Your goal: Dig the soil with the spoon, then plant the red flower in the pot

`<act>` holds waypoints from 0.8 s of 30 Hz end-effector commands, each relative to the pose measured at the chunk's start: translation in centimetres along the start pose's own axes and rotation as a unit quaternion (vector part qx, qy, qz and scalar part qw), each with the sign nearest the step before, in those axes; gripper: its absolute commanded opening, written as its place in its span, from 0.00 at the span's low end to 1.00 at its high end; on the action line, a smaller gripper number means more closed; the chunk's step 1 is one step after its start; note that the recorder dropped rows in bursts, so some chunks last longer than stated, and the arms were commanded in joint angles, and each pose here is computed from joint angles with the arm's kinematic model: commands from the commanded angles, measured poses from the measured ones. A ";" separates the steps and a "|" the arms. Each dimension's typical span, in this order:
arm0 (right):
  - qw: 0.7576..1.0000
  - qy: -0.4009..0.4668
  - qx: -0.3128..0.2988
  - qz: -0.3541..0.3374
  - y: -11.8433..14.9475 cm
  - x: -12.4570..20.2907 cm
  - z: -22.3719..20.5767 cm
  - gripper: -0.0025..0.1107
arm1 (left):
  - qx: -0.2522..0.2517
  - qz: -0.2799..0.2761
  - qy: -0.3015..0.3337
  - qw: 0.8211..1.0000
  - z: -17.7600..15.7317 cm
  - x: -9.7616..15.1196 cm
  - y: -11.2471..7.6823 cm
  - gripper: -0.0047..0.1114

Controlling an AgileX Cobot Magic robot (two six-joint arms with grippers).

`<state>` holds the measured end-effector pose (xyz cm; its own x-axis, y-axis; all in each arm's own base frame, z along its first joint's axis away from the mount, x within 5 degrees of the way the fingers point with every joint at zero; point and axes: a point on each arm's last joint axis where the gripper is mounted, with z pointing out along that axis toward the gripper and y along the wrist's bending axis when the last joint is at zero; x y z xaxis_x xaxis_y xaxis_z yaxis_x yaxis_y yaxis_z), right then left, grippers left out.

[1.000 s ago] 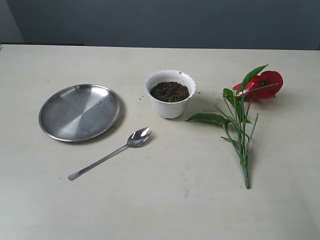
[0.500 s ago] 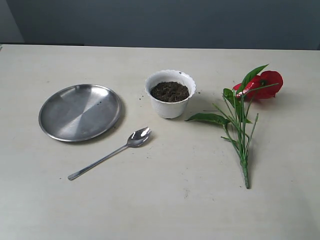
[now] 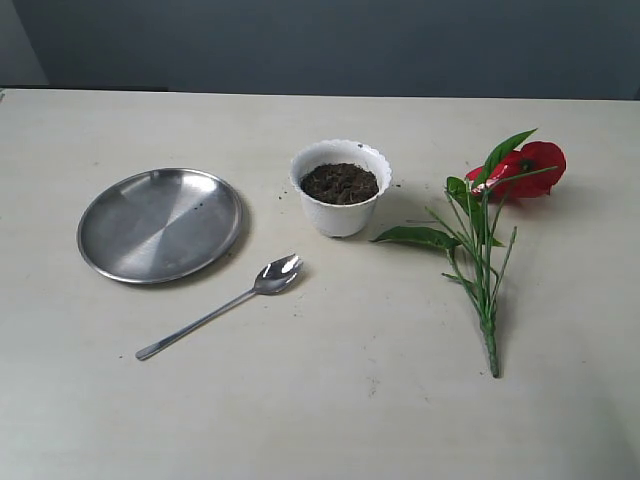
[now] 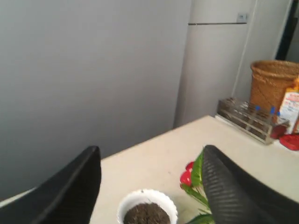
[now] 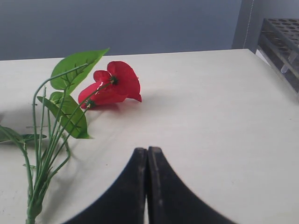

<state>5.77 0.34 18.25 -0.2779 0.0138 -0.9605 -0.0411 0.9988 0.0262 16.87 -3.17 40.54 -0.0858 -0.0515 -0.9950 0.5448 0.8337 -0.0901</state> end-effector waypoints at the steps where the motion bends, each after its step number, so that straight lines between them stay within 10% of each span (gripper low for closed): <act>1: 1.000 -0.004 0.003 -0.002 0.0 0.0 0.0 0.02 | 0.039 -0.038 0.049 0.997 2.2 1.4 1.4 0.56; 10: 1.000 -0.004 0.003 -0.002 0.0 0.0 0.0 0.02 | 0.034 0.020 0.051 0.998 3.5 0.9 2.8 0.45; 16: 1.000 -0.004 0.003 -0.002 0.0 0.0 0.0 0.02 | -0.054 0.033 0.002 0.998 3.3 -2.1 4.0 0.23; 24: 1.000 -0.004 0.003 -0.002 0.0 0.0 0.0 0.02 | -0.179 -0.017 -0.043 0.983 2.6 -3.1 6.2 0.19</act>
<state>5.77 0.34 18.25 -0.2779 0.0138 -0.9605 -0.0411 0.9988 0.0262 22.50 0.08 42.58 -0.0407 -0.0653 -0.9970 0.2854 0.9555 -0.0742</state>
